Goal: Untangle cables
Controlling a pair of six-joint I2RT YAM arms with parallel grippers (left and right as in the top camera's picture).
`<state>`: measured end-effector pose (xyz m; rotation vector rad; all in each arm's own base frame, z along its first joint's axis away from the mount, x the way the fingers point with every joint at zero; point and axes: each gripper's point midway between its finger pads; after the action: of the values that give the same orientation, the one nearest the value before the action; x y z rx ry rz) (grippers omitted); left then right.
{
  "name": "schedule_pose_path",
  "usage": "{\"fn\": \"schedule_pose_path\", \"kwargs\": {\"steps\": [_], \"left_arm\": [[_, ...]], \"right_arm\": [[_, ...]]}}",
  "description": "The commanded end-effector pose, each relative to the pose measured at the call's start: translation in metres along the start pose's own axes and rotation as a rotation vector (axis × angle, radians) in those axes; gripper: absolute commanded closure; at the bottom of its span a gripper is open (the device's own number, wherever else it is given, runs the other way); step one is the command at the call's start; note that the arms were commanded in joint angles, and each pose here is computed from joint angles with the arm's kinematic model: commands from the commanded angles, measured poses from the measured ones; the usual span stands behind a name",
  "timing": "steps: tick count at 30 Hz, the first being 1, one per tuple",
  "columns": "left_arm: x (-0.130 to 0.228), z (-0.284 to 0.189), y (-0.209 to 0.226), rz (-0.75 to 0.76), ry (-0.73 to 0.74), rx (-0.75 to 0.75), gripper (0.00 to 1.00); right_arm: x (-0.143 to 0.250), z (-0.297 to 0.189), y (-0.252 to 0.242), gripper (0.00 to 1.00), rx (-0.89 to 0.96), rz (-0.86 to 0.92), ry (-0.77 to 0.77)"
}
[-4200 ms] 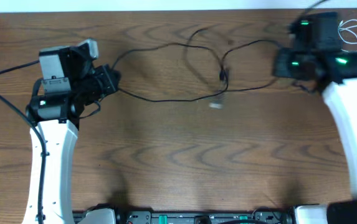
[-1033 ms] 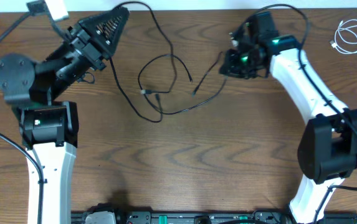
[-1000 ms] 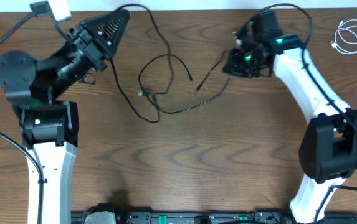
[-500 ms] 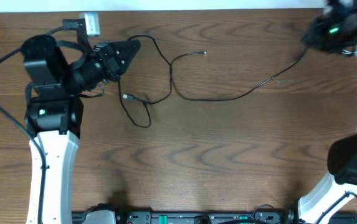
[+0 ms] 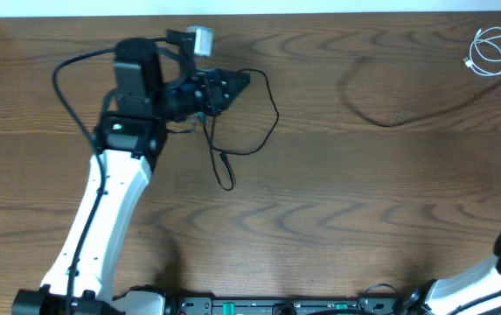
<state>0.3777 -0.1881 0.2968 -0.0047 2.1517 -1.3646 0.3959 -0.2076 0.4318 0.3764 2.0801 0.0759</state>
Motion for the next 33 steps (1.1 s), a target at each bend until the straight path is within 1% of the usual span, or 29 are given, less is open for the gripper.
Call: {"fn": "schedule_pose_path", "kwargs": {"steps": [1, 8, 12, 16, 20, 21, 24, 26, 30, 33], "left_arm": [[0.004, 0.012, 0.009, 0.017, -0.002, -0.045, 0.93], [0.005, 0.019, 0.013, 0.038, -0.016, -0.084, 0.93], [0.002, 0.018, 0.015, 0.041, -0.029, -0.096, 0.93], [0.002, 0.019, 0.015, 0.041, -0.031, -0.099, 0.93], [0.002, 0.019, 0.016, 0.041, -0.033, -0.102, 0.93], [0.002, 0.019, 0.016, 0.04, -0.032, -0.102, 0.93], [0.002, 0.018, 0.016, 0.038, -0.03, -0.103, 0.93], [0.003, 0.018, 0.016, 0.035, -0.027, -0.105, 0.93], [0.004, 0.018, 0.017, 0.03, -0.023, -0.108, 0.93], [0.005, 0.018, 0.018, 0.028, -0.021, -0.11, 0.92]], "right_arm": [[-0.023, -0.037, -0.032, 0.99, 0.007, 0.095, -0.117], [-0.036, -0.083, -0.1, 0.99, 0.093, 0.199, -0.242], [-0.033, -0.094, -0.123, 0.99, 0.157, 0.217, -0.254], [-0.027, -0.093, -0.135, 0.99, 0.224, 0.214, -0.232], [-0.009, -0.082, -0.142, 0.99, 0.312, 0.217, -0.152], [0.0, -0.076, -0.145, 0.99, 0.353, 0.229, -0.111], [0.016, -0.058, -0.144, 0.99, 0.373, 0.223, -0.039], [0.029, -0.041, -0.143, 0.99, 0.354, 0.236, 0.01], [0.047, -0.009, -0.148, 0.99, 0.324, 0.233, 0.06], [0.049, 0.022, -0.141, 0.99, 0.202, 0.141, 0.04]]}}
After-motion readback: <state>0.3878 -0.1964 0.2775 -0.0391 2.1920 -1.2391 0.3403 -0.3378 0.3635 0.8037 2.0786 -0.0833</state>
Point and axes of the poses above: each gripper's point midway between its finger pads, its own z axis out along the fingers, its own y axis along the line the jaws close on, x = y × z, and after that the axes turned 15 degrees about -z, right-handed
